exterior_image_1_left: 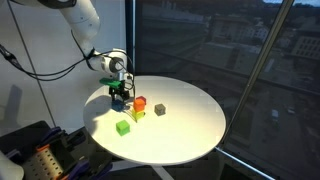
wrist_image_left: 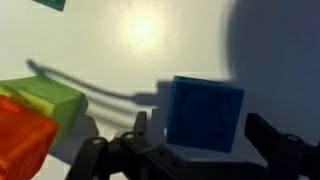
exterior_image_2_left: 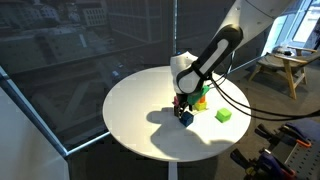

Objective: Place the blue block on the table

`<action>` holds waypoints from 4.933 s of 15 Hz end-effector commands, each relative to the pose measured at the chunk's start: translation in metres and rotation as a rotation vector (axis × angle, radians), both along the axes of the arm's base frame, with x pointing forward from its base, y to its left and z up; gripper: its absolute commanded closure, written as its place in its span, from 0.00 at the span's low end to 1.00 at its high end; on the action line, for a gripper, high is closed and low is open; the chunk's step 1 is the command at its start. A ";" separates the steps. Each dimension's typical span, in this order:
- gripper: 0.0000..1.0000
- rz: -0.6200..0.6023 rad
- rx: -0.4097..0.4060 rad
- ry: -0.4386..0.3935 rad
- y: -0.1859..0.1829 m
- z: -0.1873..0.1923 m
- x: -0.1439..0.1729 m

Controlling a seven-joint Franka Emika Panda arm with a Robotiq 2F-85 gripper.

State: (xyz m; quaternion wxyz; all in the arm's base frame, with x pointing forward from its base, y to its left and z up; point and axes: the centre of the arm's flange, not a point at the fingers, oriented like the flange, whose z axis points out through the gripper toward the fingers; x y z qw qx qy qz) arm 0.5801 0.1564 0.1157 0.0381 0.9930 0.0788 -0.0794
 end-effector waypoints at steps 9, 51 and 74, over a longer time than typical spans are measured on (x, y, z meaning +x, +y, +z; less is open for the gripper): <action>0.00 -0.012 -0.030 0.041 0.002 0.032 -0.007; 0.00 -0.249 0.118 -0.161 -0.056 0.222 -0.070; 0.00 -0.281 0.086 -0.178 -0.069 0.274 -0.110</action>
